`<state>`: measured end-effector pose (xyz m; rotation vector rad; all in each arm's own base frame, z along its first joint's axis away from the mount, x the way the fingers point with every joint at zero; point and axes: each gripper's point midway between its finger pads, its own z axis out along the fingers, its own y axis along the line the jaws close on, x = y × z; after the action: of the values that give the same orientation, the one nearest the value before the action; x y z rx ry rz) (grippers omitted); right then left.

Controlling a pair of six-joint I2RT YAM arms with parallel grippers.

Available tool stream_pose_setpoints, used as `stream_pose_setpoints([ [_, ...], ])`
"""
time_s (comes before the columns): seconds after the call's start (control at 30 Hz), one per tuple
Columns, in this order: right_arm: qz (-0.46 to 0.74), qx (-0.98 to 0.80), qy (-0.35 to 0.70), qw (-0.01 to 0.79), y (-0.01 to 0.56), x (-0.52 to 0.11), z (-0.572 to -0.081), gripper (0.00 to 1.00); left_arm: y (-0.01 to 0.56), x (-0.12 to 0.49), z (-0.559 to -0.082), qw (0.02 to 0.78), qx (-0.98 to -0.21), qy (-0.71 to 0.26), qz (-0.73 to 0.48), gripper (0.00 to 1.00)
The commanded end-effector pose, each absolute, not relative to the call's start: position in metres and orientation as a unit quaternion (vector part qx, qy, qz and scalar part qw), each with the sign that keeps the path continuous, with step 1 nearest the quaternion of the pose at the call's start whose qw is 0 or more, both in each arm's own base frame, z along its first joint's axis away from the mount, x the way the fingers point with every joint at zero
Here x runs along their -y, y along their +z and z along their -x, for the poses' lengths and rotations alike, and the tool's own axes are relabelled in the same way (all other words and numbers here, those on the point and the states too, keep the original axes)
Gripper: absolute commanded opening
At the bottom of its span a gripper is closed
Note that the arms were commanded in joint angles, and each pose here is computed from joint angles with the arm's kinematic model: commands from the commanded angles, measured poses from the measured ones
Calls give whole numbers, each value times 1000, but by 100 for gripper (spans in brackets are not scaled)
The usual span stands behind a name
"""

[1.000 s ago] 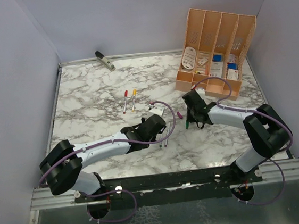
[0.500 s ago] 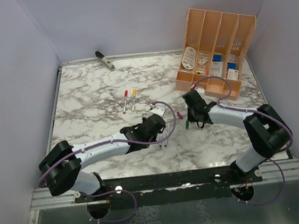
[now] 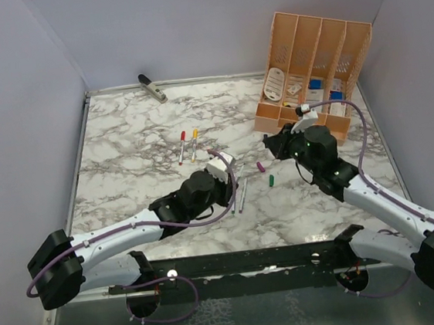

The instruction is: Insert the pens into the pen caps

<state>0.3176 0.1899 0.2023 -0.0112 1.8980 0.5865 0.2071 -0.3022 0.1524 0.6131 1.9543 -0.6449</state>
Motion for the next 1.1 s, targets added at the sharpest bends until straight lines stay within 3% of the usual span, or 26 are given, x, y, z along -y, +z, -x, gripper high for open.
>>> stream_pose_setpoints([
  [0.0,75,-713,357,599,255,-221,-301,1,188,326,-191,510,-730,-366,-270,0],
  [0.43,157,-545,492,661,315,-236,-239,1,222,336,-176,548,-649,-469,-242,0],
  [1.07,147,-487,525,682,325,-228,-220,1,250,339,-165,564,-587,-539,-215,0],
])
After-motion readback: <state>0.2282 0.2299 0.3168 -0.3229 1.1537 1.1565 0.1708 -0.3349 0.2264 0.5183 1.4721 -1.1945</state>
